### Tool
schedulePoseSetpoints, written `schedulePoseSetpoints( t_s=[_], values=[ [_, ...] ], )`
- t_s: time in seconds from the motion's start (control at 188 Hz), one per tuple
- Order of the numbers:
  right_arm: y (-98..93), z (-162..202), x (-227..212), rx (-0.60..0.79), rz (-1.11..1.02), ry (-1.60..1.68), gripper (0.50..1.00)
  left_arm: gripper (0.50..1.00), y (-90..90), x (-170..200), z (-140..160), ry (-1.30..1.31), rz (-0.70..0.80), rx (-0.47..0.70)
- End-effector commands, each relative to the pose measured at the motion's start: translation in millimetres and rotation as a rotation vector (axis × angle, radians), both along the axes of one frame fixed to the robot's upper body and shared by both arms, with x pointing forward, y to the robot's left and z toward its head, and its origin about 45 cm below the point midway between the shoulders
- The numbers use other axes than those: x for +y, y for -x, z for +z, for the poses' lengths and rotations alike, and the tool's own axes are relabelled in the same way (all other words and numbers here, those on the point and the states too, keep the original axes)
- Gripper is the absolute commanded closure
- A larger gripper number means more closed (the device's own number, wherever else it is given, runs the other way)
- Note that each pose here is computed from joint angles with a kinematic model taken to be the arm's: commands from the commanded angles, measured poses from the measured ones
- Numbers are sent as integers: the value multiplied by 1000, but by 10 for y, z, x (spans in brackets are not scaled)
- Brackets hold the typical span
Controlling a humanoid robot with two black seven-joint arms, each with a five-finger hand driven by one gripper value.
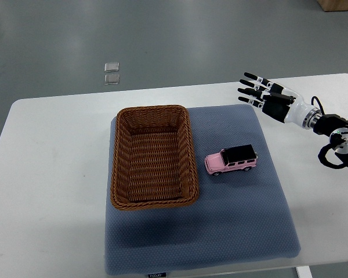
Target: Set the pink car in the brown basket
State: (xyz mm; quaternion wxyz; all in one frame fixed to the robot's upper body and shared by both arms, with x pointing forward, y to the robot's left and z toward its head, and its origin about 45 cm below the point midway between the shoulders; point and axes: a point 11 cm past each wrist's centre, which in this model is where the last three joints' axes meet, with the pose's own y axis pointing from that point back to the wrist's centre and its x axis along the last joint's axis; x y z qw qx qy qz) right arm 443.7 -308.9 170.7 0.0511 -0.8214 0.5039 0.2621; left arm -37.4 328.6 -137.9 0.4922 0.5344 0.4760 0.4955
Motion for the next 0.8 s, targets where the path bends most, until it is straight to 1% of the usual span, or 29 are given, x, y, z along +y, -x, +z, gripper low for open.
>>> schedulePoseSetpoints(
  t_s=[0.0, 0.368, 0.448, 0.656, 0.794],
  values=[
    [0, 3, -6, -7, -6, -4, 576, 500, -1, 10, 1, -3, 2, 0],
    [14, -11, -37, -4, -3, 12, 576, 500, -9, 36, 3, -10, 3, -2],
    [11, 2, -40, -7, -1, 15, 579, 500, -64, 68, 5, -26, 0, -12],
    [-6, 46, -82, -15, 0, 31, 579, 500, -63, 57, 4, -23, 0, -11],
    [1, 48, -86, -27, 35, 99, 581, 500, -63, 57, 4, -23, 0, -11]
  ],
)
